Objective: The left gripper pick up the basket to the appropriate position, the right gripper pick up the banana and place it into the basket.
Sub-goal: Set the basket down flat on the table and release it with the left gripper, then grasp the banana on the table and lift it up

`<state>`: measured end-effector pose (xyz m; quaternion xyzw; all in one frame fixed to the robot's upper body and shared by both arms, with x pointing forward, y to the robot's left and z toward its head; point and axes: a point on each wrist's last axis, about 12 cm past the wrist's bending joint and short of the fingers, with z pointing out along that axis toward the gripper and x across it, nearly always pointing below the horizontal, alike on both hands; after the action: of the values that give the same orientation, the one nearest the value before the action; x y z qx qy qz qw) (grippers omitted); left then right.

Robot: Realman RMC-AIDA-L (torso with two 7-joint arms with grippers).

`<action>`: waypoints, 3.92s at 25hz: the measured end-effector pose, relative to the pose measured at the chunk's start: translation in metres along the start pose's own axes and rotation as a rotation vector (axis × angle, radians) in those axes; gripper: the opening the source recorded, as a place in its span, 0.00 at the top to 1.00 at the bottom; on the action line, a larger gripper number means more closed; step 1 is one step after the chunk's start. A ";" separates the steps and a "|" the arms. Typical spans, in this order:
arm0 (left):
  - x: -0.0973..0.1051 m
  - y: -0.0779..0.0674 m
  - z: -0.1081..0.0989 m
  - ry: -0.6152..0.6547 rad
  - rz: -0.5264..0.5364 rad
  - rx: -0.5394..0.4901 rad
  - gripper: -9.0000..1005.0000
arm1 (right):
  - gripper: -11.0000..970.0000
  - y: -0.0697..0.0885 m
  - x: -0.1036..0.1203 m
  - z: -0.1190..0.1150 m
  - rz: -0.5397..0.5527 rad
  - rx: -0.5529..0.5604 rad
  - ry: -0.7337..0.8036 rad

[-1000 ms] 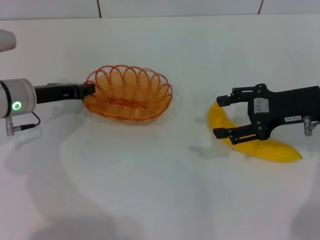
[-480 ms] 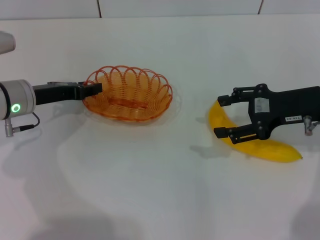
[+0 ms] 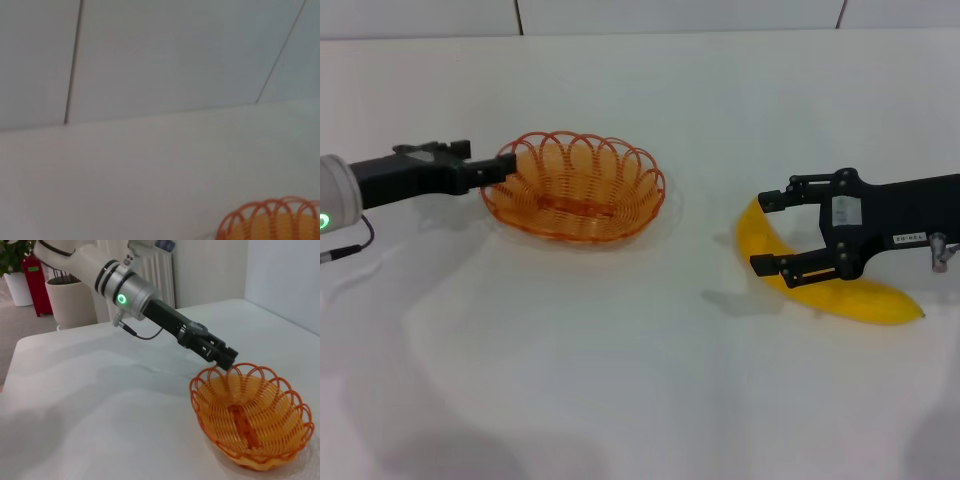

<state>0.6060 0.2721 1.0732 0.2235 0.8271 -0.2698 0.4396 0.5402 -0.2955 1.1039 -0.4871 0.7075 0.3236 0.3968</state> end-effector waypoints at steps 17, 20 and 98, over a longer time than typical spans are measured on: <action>0.027 -0.004 -0.036 -0.111 0.239 0.062 0.18 | 0.14 -0.005 -0.002 0.002 0.004 0.057 -0.032; 0.042 -0.005 -0.042 -0.101 0.277 0.056 0.18 | 0.14 -0.006 0.000 0.003 0.007 0.072 -0.031; 0.077 -0.013 -0.060 -0.127 0.354 0.073 0.18 | 0.34 0.005 -0.027 0.037 0.158 0.194 0.581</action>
<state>0.5223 0.3112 1.0395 0.3637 0.7353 -0.2315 0.5230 0.5507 -0.2505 1.1106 -0.4627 0.8544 0.1318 0.1963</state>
